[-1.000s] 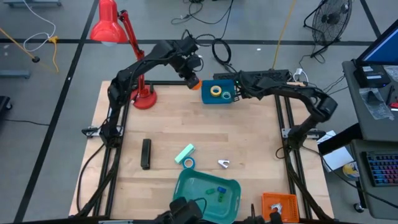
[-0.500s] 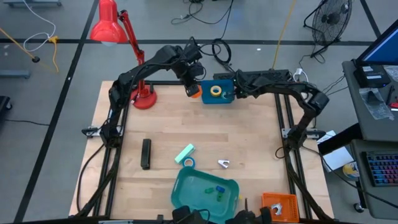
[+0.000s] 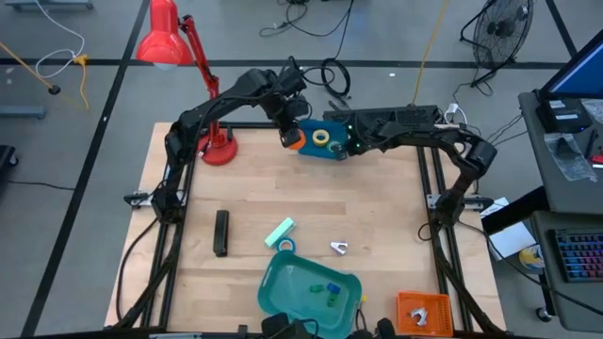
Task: Pick and place Stapler, Stapler remover, tape
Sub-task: Put the orange tape into the blue bin
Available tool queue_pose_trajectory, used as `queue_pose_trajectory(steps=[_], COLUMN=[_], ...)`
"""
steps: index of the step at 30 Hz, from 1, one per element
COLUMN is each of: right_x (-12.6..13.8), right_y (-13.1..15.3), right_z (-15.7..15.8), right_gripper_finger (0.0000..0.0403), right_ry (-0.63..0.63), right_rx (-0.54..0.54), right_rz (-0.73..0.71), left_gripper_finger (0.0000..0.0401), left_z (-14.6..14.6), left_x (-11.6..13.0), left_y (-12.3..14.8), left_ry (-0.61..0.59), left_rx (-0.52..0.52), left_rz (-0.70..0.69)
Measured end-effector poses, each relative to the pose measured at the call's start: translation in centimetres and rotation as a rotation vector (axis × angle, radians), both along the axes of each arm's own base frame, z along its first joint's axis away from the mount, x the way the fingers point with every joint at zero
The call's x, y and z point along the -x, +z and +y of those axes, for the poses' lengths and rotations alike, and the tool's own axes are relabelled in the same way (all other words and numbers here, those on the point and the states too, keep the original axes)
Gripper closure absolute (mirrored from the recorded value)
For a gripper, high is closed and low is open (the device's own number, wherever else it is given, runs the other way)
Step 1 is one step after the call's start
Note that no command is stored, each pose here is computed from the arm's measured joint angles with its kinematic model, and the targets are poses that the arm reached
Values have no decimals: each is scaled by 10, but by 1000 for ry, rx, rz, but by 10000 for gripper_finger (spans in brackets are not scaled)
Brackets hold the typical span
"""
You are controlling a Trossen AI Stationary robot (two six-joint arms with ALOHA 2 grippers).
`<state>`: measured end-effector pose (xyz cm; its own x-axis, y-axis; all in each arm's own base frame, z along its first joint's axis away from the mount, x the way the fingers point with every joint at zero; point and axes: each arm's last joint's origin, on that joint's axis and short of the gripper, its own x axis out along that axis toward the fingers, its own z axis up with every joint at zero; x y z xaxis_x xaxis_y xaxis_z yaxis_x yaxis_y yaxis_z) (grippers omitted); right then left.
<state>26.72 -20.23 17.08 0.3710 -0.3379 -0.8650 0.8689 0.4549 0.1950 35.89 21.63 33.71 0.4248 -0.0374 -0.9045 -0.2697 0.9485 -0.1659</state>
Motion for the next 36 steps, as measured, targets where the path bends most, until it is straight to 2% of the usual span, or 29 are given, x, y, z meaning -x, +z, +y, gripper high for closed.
queue_pose_trajectory(steps=[6,8,10,15,19,21,25,30,33,36], right_x=[7,12,17,30,41,45,46,41,39,36], right_y=[37,61,87,140,171,183,200,229,235,232], right_z=[8,12,19,42,57,60,63,71,78,83], right_gripper_finger=[403,403,403,403,402,396,360,284,240,206], right_ry=[-4,29,113,319,363,331,292,399,454,465], right_rx=[59,84,104,126,159,146,79,46,73,59], right_rz=[-102,-208,-348,-647,-819,-902,-1083,-1398,-1448,-1426], left_gripper_finger=[364,364,364,364,364,364,364,364,364,364], left_z=[1,4,9,20,15,13,9,3,2,-1], left_x=[1,0,-1,-4,-3,-2,1,-5,-9,-11], left_y=[0,1,2,14,36,49,71,87,90,97], left_ry=[5,22,49,110,84,60,-43,-129,-146,-159], left_rx=[-3,-15,-29,-69,-64,-36,66,189,235,240], left_rz=[3,-11,-47,-185,-334,-431,-618,-773,-814,-860])
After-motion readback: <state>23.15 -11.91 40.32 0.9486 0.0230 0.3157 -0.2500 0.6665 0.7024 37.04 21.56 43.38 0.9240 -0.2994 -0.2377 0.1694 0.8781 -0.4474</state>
